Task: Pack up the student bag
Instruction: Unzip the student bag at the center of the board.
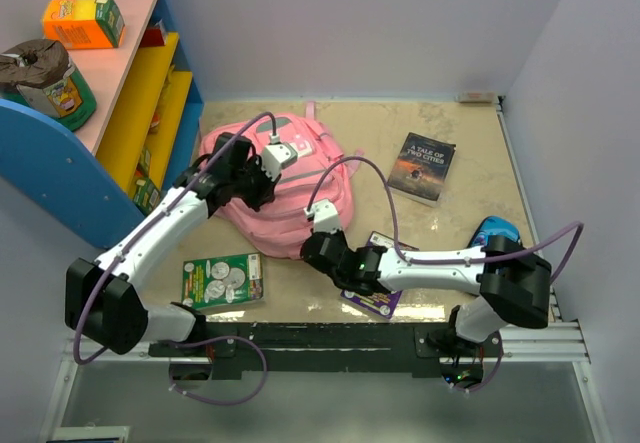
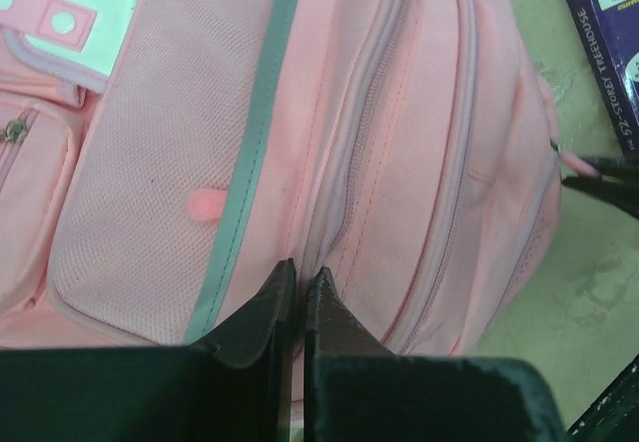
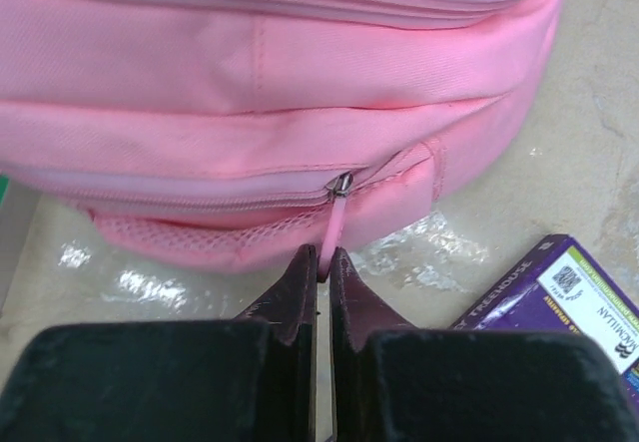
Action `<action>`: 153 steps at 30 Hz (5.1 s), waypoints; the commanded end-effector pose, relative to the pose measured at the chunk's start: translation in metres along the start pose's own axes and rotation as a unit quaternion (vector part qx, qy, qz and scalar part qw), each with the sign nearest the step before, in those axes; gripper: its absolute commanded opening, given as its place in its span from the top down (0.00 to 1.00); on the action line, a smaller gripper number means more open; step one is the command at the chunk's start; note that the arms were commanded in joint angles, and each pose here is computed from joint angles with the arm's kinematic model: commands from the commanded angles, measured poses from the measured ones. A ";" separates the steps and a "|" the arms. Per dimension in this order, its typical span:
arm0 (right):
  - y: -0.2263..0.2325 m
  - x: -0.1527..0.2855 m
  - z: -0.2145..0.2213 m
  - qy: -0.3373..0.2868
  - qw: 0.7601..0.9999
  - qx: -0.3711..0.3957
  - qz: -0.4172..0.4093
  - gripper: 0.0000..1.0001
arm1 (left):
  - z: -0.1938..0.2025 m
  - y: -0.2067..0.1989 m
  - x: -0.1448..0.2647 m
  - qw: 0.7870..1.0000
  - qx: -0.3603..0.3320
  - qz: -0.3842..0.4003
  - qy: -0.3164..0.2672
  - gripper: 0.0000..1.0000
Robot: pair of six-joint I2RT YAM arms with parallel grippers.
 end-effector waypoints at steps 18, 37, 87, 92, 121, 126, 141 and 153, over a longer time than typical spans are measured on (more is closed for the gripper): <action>0.076 0.026 -0.049 -0.035 0.995 -0.034 -0.089 1.00 | -0.079 -0.010 0.015 0.983 0.081 0.023 -0.160 1.00; 0.054 0.028 -0.037 -0.029 0.994 -0.046 -0.094 1.00 | -0.065 -0.044 0.007 0.978 0.088 0.114 -0.149 1.00; -0.072 0.007 -0.065 -0.074 0.959 -0.254 -0.104 0.28 | -0.045 0.004 0.005 0.988 0.053 0.019 -0.143 1.00; -0.066 -0.006 -0.062 -0.053 0.947 -0.280 -0.147 0.29 | -0.046 0.002 0.005 0.988 0.051 0.025 -0.145 1.00; -0.051 -0.041 -0.130 -0.111 0.887 -0.374 -0.249 1.00 | -0.096 -0.015 0.065 0.982 -0.002 0.067 -0.176 0.38; -0.052 -0.040 -0.150 -0.143 0.883 -0.402 -0.197 1.00 | -0.056 -0.045 0.078 0.986 0.019 0.115 -0.116 0.39; -0.088 -0.017 -0.148 -0.188 0.880 -0.430 -0.071 1.00 | 0.024 -0.111 0.046 0.955 -0.057 0.289 -0.015 0.69; -0.078 -0.002 -0.145 -0.192 0.890 -0.410 -0.043 1.00 | 0.050 -0.074 -0.002 0.992 -0.081 0.091 0.043 0.73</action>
Point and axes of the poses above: each gripper's point midway between its finger pads, its own x axis back along the fingers, its own y axis along the line the jaws close on, z = x × y, the point moved 5 cm from there along x, back along the fingers, and after that the axes turned 6 degrees about x, right-handed, at the moved point
